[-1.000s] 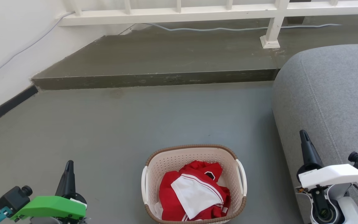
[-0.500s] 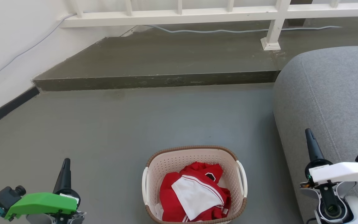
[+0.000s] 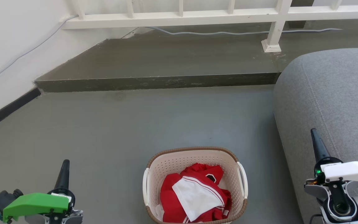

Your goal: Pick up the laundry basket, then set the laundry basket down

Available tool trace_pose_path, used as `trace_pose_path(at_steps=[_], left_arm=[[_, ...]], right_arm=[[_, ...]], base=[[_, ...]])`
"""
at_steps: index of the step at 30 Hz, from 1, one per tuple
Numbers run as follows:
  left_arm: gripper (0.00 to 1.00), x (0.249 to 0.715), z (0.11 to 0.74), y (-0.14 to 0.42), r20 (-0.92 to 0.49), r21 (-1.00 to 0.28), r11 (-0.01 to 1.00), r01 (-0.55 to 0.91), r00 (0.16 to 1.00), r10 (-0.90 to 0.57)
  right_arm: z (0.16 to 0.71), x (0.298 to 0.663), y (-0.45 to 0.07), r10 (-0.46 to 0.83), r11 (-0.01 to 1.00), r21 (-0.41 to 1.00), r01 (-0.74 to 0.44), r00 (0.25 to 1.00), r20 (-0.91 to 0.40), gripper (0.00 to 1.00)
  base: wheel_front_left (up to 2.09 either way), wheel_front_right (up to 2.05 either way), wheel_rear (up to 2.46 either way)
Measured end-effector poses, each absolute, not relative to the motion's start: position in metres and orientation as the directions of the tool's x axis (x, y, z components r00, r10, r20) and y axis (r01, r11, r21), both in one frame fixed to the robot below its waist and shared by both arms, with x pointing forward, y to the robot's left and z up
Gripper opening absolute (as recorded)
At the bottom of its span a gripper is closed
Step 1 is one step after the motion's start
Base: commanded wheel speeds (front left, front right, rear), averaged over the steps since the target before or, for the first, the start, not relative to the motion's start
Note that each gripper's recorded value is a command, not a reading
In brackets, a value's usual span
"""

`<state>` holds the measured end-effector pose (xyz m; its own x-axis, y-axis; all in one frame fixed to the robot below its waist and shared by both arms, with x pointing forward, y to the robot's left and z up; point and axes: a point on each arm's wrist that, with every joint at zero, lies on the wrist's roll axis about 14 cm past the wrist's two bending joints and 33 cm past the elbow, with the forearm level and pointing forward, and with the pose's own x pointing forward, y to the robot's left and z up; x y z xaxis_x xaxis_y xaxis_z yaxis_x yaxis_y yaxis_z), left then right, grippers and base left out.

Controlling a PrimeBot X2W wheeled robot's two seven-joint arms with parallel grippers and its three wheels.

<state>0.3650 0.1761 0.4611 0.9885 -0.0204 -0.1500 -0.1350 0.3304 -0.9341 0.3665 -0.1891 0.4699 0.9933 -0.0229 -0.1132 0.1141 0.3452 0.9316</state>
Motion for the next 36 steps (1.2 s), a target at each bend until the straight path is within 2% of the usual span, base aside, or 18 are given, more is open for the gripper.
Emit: trace_pose_path(at_steps=[27,36], left_arm=[[0.0,0.372,0.473,0.185,-0.109,-0.994,-0.002,-0.109,0.994,-0.026],[0.0,0.376,0.477,0.185,-0.094,-0.995,-0.009,-0.095,0.995,-0.025]], right_arm=[[0.478,0.372,-0.201,-0.024,-0.005,0.995,0.096,0.995,-0.096,0.0],[0.481,0.375,-0.202,-0.026,-0.016,0.996,0.089,0.996,-0.09,0.0]], base=[[0.0,0.0,0.0],[0.0,0.0,0.0]])
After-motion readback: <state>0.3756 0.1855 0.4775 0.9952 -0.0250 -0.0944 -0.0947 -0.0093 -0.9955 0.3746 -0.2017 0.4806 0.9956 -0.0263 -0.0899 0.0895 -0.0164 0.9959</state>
